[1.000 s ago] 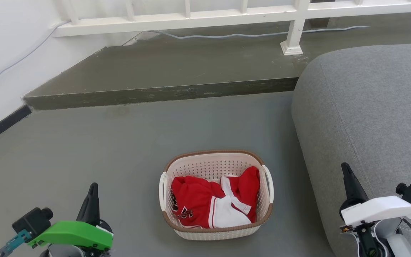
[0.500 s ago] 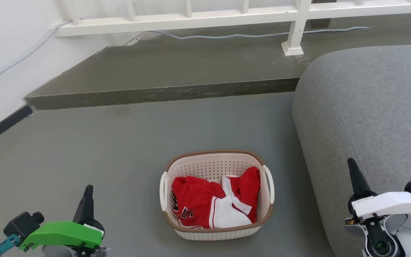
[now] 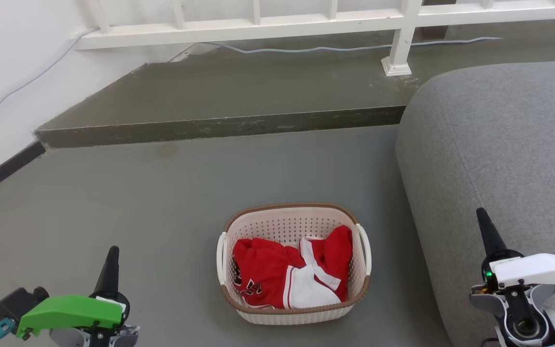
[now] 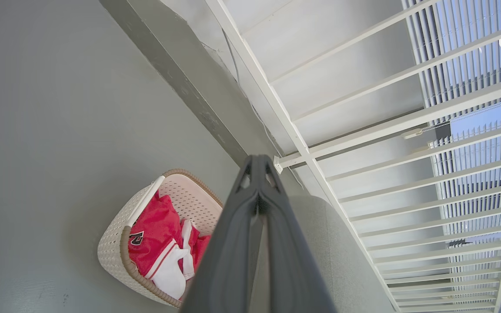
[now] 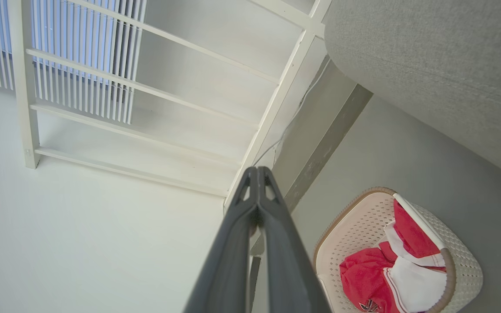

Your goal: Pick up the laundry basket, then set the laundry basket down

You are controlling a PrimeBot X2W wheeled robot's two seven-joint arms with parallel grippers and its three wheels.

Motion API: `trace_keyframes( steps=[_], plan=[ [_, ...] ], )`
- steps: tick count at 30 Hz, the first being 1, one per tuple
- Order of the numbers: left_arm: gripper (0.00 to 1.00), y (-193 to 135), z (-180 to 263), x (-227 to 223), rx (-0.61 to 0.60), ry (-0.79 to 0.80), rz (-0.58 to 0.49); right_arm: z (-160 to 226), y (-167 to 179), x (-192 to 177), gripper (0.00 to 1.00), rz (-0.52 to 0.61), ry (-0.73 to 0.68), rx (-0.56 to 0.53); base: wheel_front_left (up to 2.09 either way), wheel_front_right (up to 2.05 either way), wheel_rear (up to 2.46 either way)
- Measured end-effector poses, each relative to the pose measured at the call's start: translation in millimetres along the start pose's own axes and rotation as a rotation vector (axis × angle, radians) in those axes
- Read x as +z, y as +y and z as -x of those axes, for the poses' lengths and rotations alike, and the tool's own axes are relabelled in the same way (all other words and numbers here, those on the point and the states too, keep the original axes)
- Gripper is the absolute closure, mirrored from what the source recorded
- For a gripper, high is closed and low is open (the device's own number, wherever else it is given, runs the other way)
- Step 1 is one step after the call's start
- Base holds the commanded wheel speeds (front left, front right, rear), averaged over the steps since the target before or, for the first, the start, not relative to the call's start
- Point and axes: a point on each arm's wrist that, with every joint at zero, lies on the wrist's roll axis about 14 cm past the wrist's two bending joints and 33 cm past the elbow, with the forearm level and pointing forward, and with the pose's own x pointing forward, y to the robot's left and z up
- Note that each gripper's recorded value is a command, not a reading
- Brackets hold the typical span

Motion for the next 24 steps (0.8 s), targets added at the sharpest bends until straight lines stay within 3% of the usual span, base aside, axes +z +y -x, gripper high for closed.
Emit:
trace_keyframes(
  steps=[24],
  plan=[
    [1.0, 1, -2, 15, -0.016, -0.016, 0.291, -7, 6, 15, 1.0, -0.295, -0.021, 0.03, 0.0, 0.0, 0.0]
  ],
)
